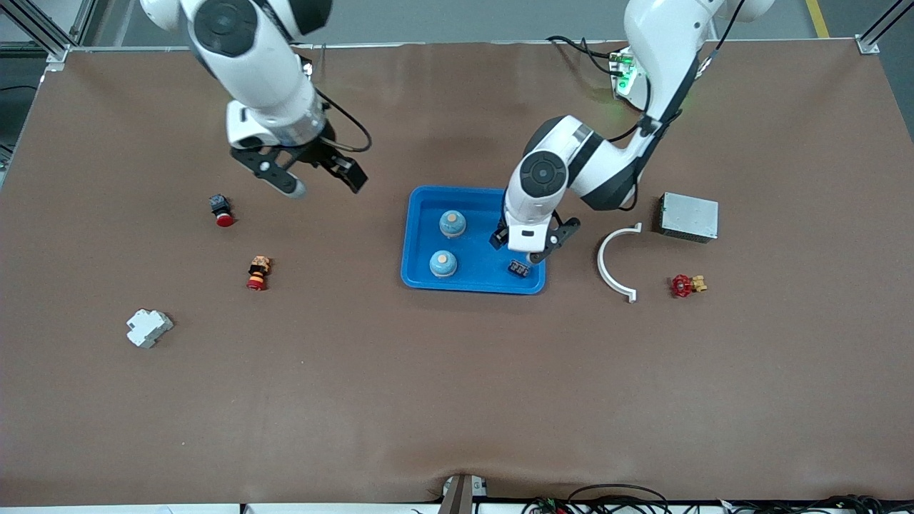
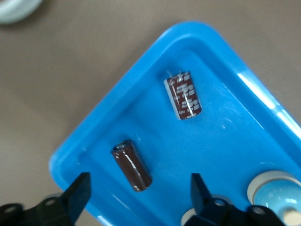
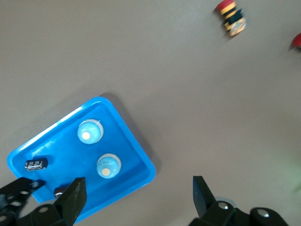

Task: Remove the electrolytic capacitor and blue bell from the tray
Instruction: 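Grasp the capacitor with the left gripper while the right gripper reaches a bell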

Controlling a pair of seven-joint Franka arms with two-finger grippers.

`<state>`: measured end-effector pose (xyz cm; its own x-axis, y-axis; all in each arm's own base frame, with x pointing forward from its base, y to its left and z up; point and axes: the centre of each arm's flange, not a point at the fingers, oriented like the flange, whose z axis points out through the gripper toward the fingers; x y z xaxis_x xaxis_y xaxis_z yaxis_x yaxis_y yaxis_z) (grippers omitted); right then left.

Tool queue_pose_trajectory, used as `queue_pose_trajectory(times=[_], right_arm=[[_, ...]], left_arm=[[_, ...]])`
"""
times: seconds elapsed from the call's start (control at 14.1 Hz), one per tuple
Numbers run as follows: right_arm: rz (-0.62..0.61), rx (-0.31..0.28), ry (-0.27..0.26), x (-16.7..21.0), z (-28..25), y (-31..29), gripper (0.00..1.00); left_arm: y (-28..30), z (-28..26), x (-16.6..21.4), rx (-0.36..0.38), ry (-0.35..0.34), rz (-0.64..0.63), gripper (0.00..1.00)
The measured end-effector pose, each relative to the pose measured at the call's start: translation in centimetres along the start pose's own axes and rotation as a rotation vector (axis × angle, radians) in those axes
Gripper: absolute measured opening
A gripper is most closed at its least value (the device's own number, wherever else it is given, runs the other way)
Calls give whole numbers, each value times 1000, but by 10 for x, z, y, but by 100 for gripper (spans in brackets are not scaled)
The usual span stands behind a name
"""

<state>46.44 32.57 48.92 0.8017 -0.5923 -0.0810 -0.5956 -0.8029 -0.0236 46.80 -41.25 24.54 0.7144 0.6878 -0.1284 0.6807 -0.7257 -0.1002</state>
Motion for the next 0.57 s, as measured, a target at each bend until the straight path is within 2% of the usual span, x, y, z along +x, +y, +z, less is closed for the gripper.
queue_pose_trajectory(times=[0.57], right_arm=[[112, 16, 46, -41, 117, -63, 100]], left_arm=[[1, 70, -22, 57, 63, -239, 81]])
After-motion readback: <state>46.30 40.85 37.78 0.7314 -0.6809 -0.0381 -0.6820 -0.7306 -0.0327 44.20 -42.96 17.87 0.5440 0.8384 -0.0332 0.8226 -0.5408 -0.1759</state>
